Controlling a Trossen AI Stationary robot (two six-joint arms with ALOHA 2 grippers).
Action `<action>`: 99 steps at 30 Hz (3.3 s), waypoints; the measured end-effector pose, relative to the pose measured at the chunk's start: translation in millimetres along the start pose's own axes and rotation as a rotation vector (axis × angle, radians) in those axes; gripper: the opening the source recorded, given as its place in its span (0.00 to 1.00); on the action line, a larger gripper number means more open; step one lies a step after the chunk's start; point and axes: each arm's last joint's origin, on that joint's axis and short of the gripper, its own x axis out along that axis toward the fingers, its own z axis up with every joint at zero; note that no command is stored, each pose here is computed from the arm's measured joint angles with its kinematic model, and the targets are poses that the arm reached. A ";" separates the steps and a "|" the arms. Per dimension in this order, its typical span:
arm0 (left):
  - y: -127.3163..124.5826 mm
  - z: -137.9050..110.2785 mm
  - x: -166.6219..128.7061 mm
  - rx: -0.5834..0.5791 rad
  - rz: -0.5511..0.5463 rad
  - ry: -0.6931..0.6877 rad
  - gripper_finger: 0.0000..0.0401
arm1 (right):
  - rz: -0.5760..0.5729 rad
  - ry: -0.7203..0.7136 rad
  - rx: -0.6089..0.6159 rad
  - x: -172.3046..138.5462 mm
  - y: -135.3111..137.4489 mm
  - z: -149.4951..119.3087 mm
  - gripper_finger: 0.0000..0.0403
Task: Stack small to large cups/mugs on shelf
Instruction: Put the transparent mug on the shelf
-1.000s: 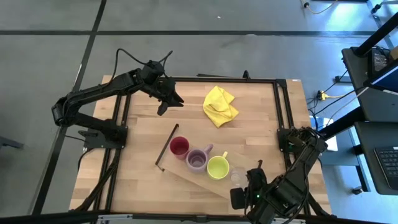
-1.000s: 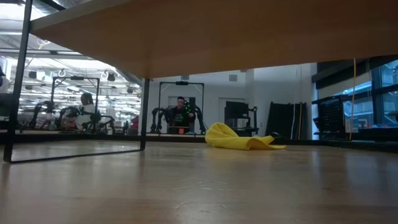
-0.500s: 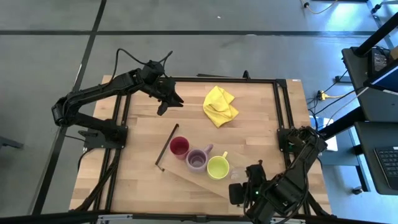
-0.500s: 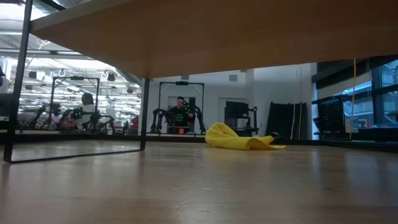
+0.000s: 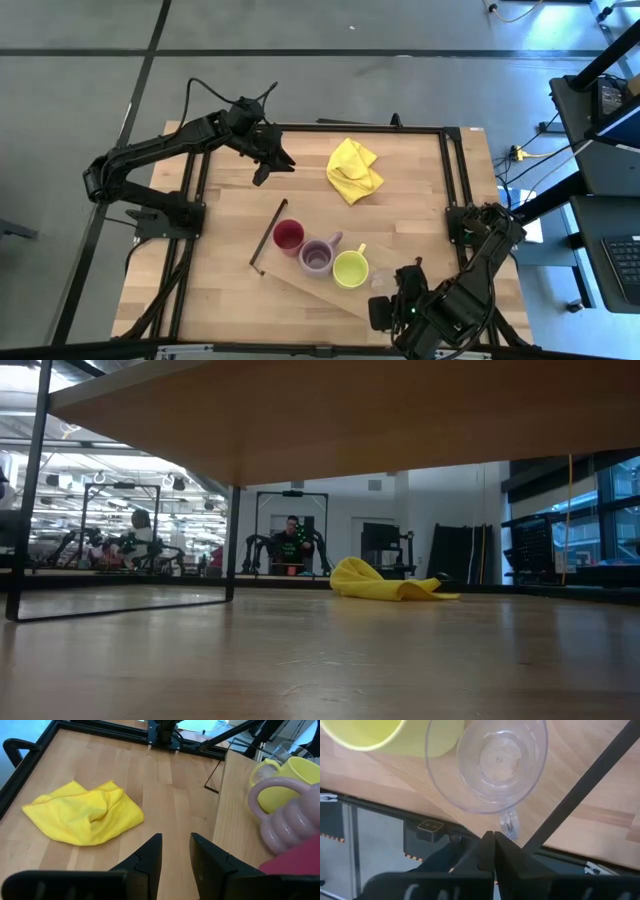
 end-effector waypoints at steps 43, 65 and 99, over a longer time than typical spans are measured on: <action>-0.3 -2.0 0.0 -0.041 -0.002 0.018 0.23 | -0.100 -0.084 -0.008 31.8 -3.6 6.5 0.01; -1.7 -0.5 0.8 -0.034 -0.016 0.006 0.23 | -0.065 -0.032 0.024 15.7 3.7 14.9 0.01; -43.2 22.1 13.0 0.065 -0.388 -0.148 0.23 | 0.037 0.134 -0.302 -28.7 17.3 49.9 0.01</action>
